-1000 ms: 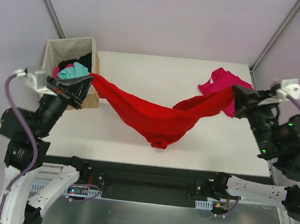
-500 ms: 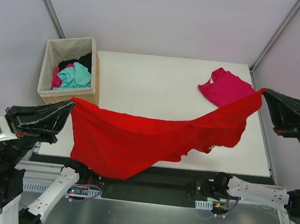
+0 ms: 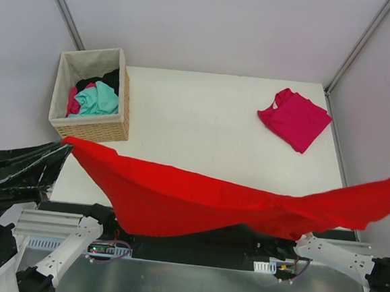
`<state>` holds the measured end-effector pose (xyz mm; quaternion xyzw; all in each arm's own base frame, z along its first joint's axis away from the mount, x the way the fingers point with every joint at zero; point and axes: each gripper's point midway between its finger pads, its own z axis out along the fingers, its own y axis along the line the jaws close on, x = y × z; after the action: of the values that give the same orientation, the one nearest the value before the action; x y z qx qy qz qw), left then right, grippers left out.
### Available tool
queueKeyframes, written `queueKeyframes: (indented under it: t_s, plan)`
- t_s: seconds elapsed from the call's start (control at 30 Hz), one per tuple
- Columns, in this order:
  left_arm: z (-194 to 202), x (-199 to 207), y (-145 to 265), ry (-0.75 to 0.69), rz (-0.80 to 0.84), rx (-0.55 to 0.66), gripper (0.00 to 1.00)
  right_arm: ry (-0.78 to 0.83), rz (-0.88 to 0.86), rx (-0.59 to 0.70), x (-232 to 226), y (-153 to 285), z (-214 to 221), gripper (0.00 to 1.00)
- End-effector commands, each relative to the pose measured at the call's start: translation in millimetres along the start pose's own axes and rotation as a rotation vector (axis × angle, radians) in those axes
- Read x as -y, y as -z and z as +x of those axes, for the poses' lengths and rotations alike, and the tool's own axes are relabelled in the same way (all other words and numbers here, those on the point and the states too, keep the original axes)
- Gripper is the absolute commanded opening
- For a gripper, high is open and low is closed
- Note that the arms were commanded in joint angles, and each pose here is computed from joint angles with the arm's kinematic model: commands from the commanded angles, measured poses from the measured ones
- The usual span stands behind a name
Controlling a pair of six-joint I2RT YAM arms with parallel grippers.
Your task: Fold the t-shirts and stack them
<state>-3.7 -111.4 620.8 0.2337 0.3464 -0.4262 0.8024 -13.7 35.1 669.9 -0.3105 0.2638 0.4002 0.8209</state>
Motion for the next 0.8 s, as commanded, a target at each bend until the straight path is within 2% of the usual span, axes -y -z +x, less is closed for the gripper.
queueKeyframes:
  t_s: [0.0, 0.17, 0.27, 0.33, 0.43, 0.47, 0.53, 0.7, 0.73, 0.77]
  plan:
    - [-45.8, 31.6, -1.2, -0.051, 0.115, 0.133, 0.00, 0.011, -0.110, 0.081, -25.3, -7.5, -24.9, 0.01]
    - [-59.4, 37.8, -2.1, -0.061, 0.131, 0.165, 0.00, 0.029, -0.113, 0.093, -31.7, -11.6, -37.0, 0.01]
    - [-53.2, 31.2, -3.9, -0.049, 0.112, 0.157, 0.00, 0.039, -0.069, 0.062, -25.8, -17.3, -26.8, 0.01]
    - [-37.9, 12.2, -6.4, -0.036, 0.047, 0.145, 0.00, 0.036, -0.004, 0.010, -12.8, -23.0, -7.0, 0.01]
    - [-3.5, -21.4, -11.7, -0.005, -0.050, 0.101, 0.00, 0.059, 0.114, -0.101, 11.0, -28.8, 36.9, 0.01]
    - [19.6, -38.6, -13.3, 0.020, -0.096, 0.064, 0.00, 0.081, 0.150, -0.133, 18.7, -28.6, 48.5, 0.01]
    - [44.5, -63.9, -14.7, 0.032, -0.175, 0.032, 0.00, 0.091, 0.255, -0.239, 38.7, -28.6, 91.3, 0.01]
    - [146.9, -133.9, -8.2, 0.096, -0.371, -0.121, 0.00, 0.125, 0.469, -0.465, 74.1, -19.4, 189.1, 0.01]
    - [161.6, -142.7, -5.6, 0.103, -0.396, -0.142, 0.00, 0.127, 0.511, -0.525, 78.0, -13.7, 221.7, 0.01]
    - [187.9, -156.6, 2.1, 0.121, -0.446, -0.179, 0.00, 0.126, 0.529, -0.542, 79.3, -11.4, 234.4, 0.01]
